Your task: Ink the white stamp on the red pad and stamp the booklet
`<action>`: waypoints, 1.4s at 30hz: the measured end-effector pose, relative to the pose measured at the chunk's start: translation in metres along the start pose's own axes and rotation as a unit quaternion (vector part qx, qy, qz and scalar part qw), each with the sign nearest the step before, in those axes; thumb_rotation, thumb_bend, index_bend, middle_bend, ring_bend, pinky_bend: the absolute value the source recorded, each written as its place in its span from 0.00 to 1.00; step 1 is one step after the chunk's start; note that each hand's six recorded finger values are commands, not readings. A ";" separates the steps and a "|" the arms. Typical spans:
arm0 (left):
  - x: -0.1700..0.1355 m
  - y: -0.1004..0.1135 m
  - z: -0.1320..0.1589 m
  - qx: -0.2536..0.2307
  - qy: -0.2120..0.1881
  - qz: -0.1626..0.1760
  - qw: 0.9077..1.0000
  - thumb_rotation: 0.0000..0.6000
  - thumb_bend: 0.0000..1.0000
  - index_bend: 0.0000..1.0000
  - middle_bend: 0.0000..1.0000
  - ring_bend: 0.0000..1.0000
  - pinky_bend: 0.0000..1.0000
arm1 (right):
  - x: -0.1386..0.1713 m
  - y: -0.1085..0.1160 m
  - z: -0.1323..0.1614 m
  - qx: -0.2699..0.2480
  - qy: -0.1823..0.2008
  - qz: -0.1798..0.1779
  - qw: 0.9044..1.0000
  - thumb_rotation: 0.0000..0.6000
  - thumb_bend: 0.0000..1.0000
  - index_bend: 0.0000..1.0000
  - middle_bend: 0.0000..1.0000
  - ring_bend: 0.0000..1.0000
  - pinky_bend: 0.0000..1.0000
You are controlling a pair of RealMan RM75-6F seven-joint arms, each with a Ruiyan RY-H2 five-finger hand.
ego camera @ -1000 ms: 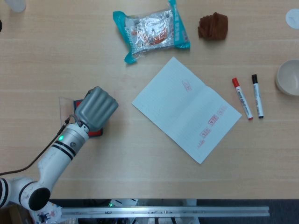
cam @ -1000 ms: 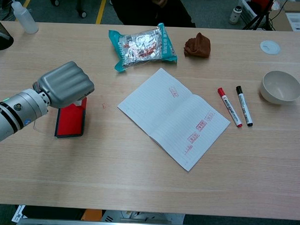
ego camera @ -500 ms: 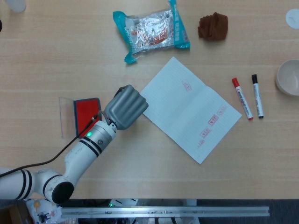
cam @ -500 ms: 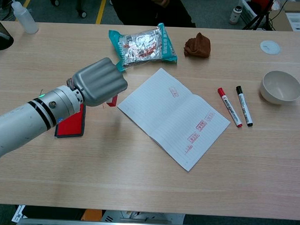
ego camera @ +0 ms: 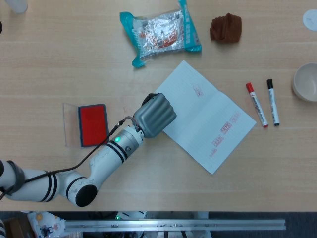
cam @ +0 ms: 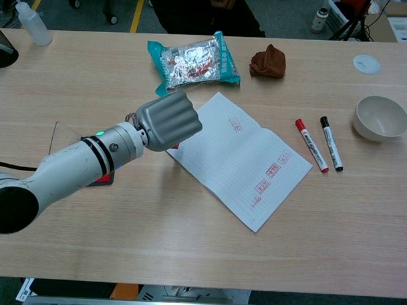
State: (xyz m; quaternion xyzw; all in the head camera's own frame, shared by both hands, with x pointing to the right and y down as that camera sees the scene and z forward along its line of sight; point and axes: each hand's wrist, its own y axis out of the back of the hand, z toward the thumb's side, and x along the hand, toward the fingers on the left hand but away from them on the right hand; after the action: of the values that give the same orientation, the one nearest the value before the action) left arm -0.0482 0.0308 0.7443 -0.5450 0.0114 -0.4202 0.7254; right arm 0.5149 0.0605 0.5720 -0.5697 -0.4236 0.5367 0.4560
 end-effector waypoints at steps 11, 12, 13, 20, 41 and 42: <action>0.020 -0.005 0.017 0.033 -0.025 -0.008 0.999 1.00 0.27 0.67 1.00 1.00 1.00 | -0.001 -0.001 -0.005 0.001 -0.009 0.001 1.000 1.00 0.20 0.24 0.36 0.29 0.30; 0.022 -0.006 0.018 0.035 -0.026 -0.009 0.999 1.00 0.27 0.67 1.00 1.00 1.00 | -0.001 -0.001 -0.006 0.001 -0.009 0.001 1.000 1.00 0.20 0.24 0.36 0.29 0.30; 0.023 -0.007 0.019 0.038 -0.027 -0.010 0.999 1.00 0.27 0.67 1.00 1.00 1.00 | -0.001 -0.001 -0.006 0.001 -0.010 0.002 1.000 1.00 0.20 0.24 0.36 0.29 0.30; 0.031 -0.011 0.025 0.046 -0.035 -0.019 0.998 1.00 0.27 0.67 1.00 1.00 1.00 | -0.001 -0.004 -0.007 0.000 -0.013 0.004 1.000 1.00 0.20 0.24 0.36 0.29 0.30; 0.042 -0.014 0.032 0.102 -0.060 -0.025 0.993 1.00 0.27 0.66 1.00 1.00 1.00 | 0.001 -0.004 -0.012 -0.001 -0.021 0.001 1.000 1.00 0.20 0.24 0.36 0.29 0.30; 0.043 -0.014 0.032 0.104 -0.061 -0.026 0.992 1.00 0.27 0.66 1.00 1.00 1.00 | 0.001 -0.004 -0.012 -0.001 -0.022 0.001 1.000 1.00 0.20 0.24 0.36 0.29 0.30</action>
State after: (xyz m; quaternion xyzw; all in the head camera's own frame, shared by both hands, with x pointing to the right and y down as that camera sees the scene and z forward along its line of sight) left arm -0.0137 0.0283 0.7872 -0.4911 -0.0908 -0.4037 0.7665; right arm 0.5270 0.0614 0.5757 -0.5591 -0.4335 0.5487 0.4454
